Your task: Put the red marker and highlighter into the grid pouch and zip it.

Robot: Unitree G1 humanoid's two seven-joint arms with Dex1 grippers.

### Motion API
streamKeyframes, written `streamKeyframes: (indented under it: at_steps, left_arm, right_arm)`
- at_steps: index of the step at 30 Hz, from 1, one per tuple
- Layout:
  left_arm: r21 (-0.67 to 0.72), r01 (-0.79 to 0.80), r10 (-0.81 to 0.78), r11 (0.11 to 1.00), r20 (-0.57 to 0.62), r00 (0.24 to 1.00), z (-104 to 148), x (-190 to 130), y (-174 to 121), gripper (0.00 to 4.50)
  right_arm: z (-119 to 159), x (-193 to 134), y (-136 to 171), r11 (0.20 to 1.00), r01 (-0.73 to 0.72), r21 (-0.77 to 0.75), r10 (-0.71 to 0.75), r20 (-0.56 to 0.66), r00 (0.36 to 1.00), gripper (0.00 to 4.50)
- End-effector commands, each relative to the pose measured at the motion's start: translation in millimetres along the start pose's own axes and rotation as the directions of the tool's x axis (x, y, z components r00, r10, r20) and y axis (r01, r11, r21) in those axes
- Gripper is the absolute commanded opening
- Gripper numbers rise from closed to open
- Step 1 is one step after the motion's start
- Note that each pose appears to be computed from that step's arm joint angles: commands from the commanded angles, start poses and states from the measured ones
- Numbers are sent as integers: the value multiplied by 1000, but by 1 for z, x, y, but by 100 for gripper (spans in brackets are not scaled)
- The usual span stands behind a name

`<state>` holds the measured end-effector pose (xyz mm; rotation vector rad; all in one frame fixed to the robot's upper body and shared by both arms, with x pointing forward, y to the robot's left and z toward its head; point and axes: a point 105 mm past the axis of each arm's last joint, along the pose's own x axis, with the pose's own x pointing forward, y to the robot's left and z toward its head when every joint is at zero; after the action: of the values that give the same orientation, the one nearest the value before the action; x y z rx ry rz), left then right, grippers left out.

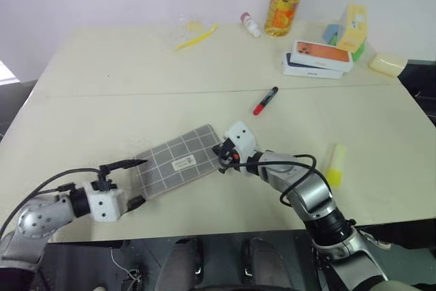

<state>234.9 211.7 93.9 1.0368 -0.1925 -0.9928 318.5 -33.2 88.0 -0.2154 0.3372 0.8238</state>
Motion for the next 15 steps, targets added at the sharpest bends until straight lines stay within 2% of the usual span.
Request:
streamKeyframes:
  at_steps: [1, 2, 3, 4, 8, 10, 13, 15]
  left_arm:
    - [30, 13, -14, 999, 37, 999, 1, 7, -4, 366]
    - [35, 3, -4, 999, 51, 999, 2, 9, -2, 332]
    - [36, -4, 2, 999, 60, 998, 3, 10, 0, 263]
    - [42, -19, 15, 999, 80, 997, 5, 12, 3, 224]
    - [47, -33, 27, 998, 118, 993, 9, 15, 4, 12]
    - [2, -53, 53, 999, 113, 992, 9, 17, 6, 5]
    - [-262, -158, 186, 952, 84, 979, 8, 21, 20, 5]
    - [-376, -194, 238, 906, 73, 968, 11, 26, 28, 5]
  right_arm:
    - [-11, -1, -6, 999, 36, 21, -35, -45, 998, 9]
    - [-11, -1, -6, 999, 38, 21, -37, -45, 998, 9]
    - [-11, -1, -6, 999, 40, 21, -39, -44, 998, 9]
    - [-12, -2, -6, 999, 45, 22, -43, -44, 998, 9]
    - [-9, -4, -10, 998, 59, 20, -58, -30, 998, 9]
    - [-2, -6, -14, 997, 75, 6, -75, 6, 997, 9]
    - [19, -15, -30, 990, 130, -55, -125, 92, 988, 9]
    - [35, -25, -41, 987, 146, -64, -135, 152, 979, 9]
